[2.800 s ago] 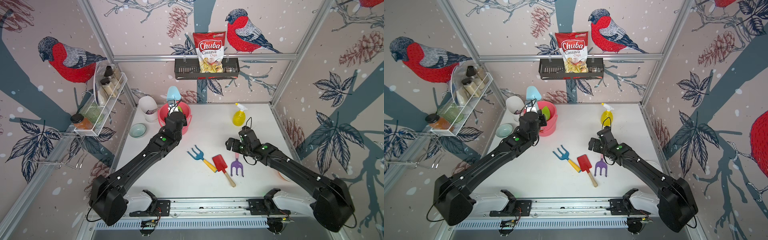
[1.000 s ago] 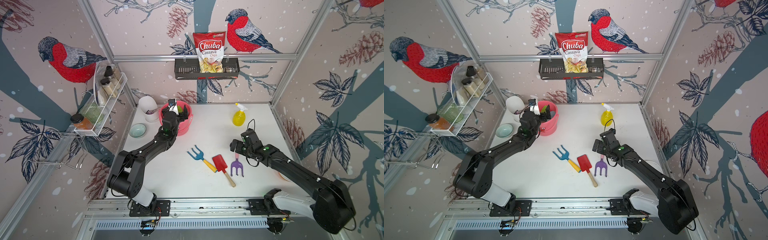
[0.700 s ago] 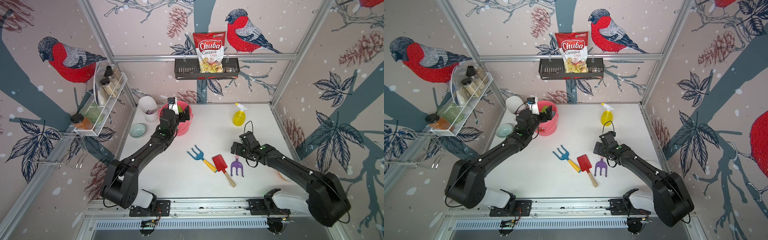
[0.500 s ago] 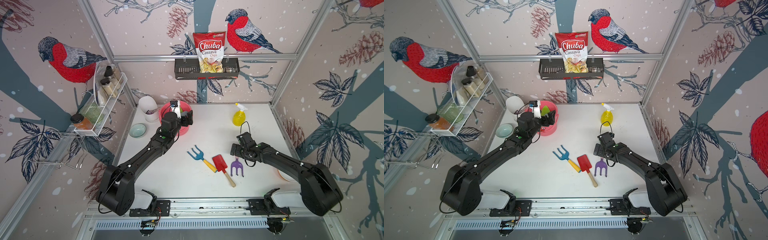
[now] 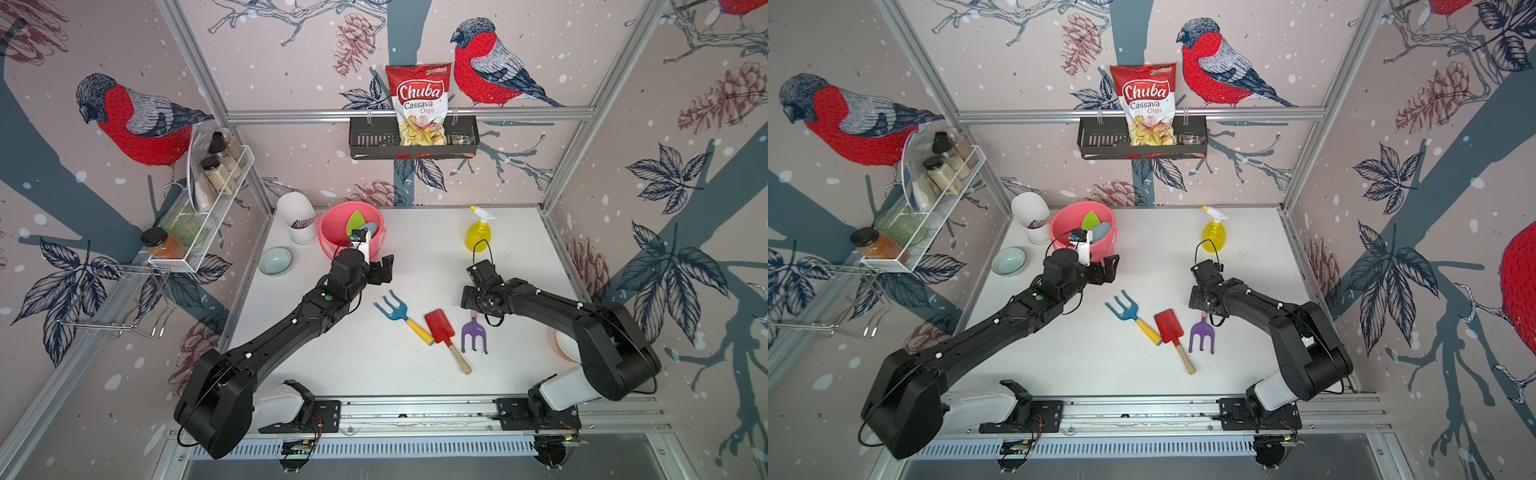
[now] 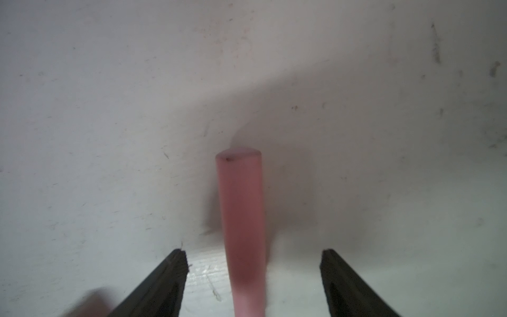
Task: Organize the gardening tools
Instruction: Pick up the gardening tool from the center of the board.
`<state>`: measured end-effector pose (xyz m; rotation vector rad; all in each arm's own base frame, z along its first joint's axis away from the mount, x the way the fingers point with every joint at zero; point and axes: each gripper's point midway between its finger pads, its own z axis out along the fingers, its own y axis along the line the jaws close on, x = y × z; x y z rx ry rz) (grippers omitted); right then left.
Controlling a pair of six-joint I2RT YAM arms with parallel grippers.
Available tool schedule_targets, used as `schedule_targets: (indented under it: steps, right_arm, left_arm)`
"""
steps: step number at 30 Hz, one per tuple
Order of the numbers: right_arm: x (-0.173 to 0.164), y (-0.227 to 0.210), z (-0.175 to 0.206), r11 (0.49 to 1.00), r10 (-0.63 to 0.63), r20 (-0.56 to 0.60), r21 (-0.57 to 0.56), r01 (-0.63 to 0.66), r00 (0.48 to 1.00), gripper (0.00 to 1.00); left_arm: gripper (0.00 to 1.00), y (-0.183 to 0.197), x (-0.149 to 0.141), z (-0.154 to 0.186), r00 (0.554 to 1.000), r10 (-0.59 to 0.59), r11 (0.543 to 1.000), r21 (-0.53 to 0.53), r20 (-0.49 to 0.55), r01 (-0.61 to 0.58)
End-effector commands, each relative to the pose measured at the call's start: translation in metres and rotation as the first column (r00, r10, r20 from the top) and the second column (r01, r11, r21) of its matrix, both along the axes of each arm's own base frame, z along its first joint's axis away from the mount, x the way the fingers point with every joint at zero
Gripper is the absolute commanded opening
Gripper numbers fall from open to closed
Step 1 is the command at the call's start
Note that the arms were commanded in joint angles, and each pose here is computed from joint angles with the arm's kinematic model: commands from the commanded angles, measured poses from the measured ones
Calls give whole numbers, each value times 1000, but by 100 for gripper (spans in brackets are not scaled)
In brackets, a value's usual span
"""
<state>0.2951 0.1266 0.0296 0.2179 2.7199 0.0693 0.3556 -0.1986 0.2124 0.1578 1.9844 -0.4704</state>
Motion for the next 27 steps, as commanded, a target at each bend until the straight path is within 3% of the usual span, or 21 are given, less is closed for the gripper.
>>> schedule_targets:
  steps: [1,6,18,22,27]
  right_arm:
    - [5,1,-2,1000,8,5,-7,-8,1000,70]
    - [8,0,-6,1000,2,-2,-15,-2,1000,47]
    - [14,-4,-13,999,-31,-4,-18,31,1000,3]
    - [20,-6,2,998,-54,43,-14,55,998,0]
    - [30,-4,40,998,-55,135,-32,60,989,0]
  left_arm:
    - [97,1,-4,-4,1000,-2,1000,-4,-15,2]
    - [97,-1,-7,-5,1000,-12,1000,-3,-17,12]
    - [96,-5,-13,-7,999,-36,999,2,-27,36]
    - [96,-12,-17,-5,997,-67,998,-7,-25,67]
    - [96,-33,-28,0,981,-191,981,-15,-20,191]
